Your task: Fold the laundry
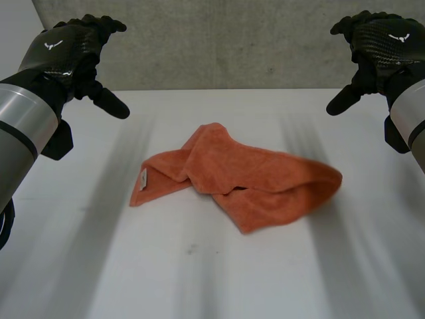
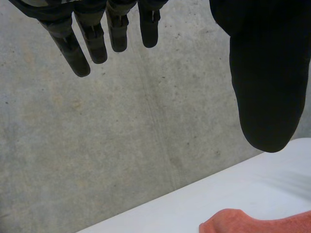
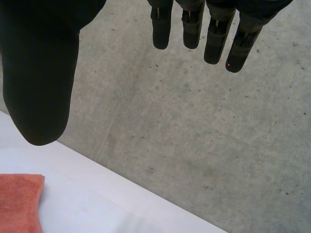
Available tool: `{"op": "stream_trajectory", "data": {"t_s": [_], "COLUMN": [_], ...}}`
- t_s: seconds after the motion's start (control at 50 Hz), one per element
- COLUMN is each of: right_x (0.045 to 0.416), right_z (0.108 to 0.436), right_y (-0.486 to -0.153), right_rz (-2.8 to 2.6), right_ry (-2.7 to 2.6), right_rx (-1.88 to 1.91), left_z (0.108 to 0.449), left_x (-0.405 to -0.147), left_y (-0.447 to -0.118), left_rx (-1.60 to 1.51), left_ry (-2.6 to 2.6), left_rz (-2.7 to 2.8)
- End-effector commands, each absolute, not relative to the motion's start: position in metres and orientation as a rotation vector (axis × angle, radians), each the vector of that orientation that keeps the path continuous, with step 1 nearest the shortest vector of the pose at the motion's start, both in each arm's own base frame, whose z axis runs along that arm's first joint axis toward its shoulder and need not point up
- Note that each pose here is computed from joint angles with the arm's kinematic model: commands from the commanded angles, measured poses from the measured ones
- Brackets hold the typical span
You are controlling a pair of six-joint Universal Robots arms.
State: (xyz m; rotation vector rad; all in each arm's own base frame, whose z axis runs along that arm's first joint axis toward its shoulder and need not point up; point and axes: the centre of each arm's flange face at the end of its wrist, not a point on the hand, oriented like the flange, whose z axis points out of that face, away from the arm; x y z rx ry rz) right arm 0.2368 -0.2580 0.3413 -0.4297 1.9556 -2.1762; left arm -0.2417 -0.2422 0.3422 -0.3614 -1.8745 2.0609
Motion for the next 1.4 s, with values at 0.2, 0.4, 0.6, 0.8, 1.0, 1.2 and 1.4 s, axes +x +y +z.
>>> {"op": "stream_trajectory", "data": {"t_s": [0.2, 0.4, 0.6, 0.8, 1.0, 1.2, 1.4], "right_x": [0.244, 0.244, 0.255, 0.269, 0.28, 0.285, 0.283], "right_z": [0.336, 0.296, 0.207, 0.151, 0.128, 0.146, 0.138], "right_y": [-0.256, -0.265, -0.296, -0.325, -0.346, -0.362, -0.354], "right_rz": [-2.127, -2.037, -1.72, -1.654, -1.662, -1.758, -1.657], "right_ry": [1.942, 2.154, 2.341, 2.334, 2.321, 2.254, 2.296], "right_rx": [-0.539, -0.821, -0.758, -0.696, -0.699, -0.684, -0.705], "left_z": [0.333, 0.276, 0.197, 0.131, 0.118, 0.135, 0.137], "left_x": [-0.246, -0.271, -0.324, -0.348, -0.35, -0.355, -0.348], "left_y": [-0.246, -0.273, -0.306, -0.325, -0.33, -0.342, -0.332], "left_rx": [-0.388, -0.567, -0.928, -1.105, -1.103, -1.068, -1.07], "left_ry": [-1.894, -1.999, -1.978, -1.871, -1.884, -1.815, -1.839], "left_rz": [2.032, 1.853, 1.862, 1.82, 1.817, 1.933, 1.909]}}
